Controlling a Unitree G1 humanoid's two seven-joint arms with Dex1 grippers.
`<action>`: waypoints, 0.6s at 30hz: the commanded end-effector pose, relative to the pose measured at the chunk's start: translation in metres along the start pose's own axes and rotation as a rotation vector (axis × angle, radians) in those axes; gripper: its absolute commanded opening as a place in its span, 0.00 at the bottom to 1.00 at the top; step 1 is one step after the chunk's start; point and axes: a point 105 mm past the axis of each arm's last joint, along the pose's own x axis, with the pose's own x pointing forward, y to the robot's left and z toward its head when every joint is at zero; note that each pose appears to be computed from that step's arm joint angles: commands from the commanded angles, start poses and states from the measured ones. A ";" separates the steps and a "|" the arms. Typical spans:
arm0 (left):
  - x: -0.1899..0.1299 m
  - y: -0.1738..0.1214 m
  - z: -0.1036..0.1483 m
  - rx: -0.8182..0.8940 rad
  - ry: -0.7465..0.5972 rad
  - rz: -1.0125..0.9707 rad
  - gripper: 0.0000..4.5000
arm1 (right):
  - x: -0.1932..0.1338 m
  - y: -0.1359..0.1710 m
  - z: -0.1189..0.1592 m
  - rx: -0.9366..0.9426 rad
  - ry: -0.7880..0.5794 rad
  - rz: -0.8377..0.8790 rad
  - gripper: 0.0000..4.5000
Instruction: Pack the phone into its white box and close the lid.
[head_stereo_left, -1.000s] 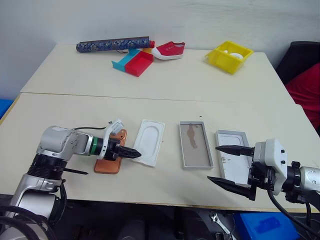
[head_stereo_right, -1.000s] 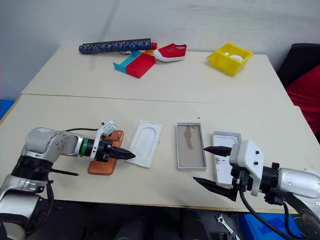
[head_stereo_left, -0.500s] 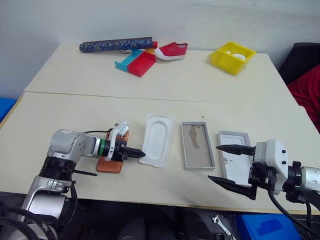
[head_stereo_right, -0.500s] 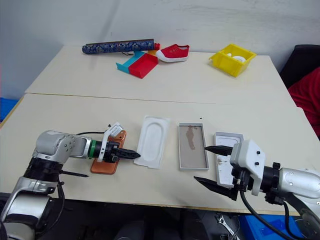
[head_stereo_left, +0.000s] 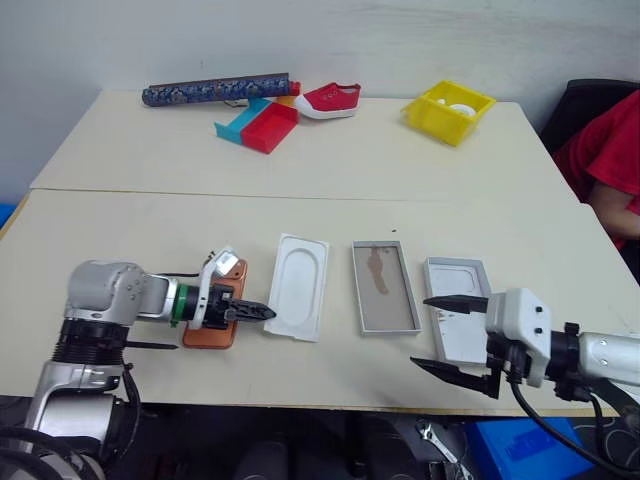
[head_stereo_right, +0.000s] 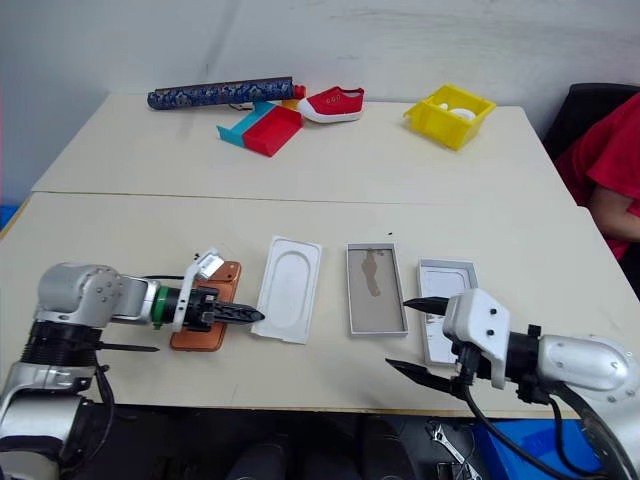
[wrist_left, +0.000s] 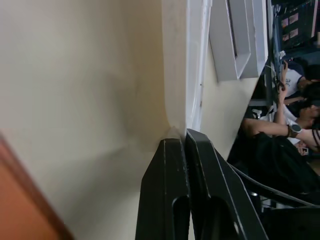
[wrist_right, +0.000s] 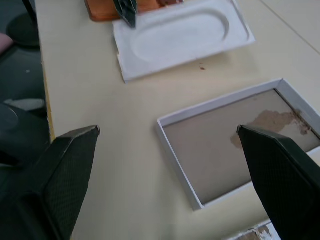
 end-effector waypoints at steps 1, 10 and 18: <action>-0.010 -0.016 0.002 0.023 -0.022 -0.074 0.00 | 0.016 -0.006 -0.011 -0.041 0.042 0.031 1.00; -0.005 -0.026 -0.003 0.055 -0.019 -0.111 0.00 | 0.050 -0.014 -0.057 -0.093 0.167 0.128 0.48; 0.013 -0.040 -0.010 0.090 -0.006 -0.172 0.00 | 0.049 0.004 -0.045 -0.194 0.124 0.243 0.00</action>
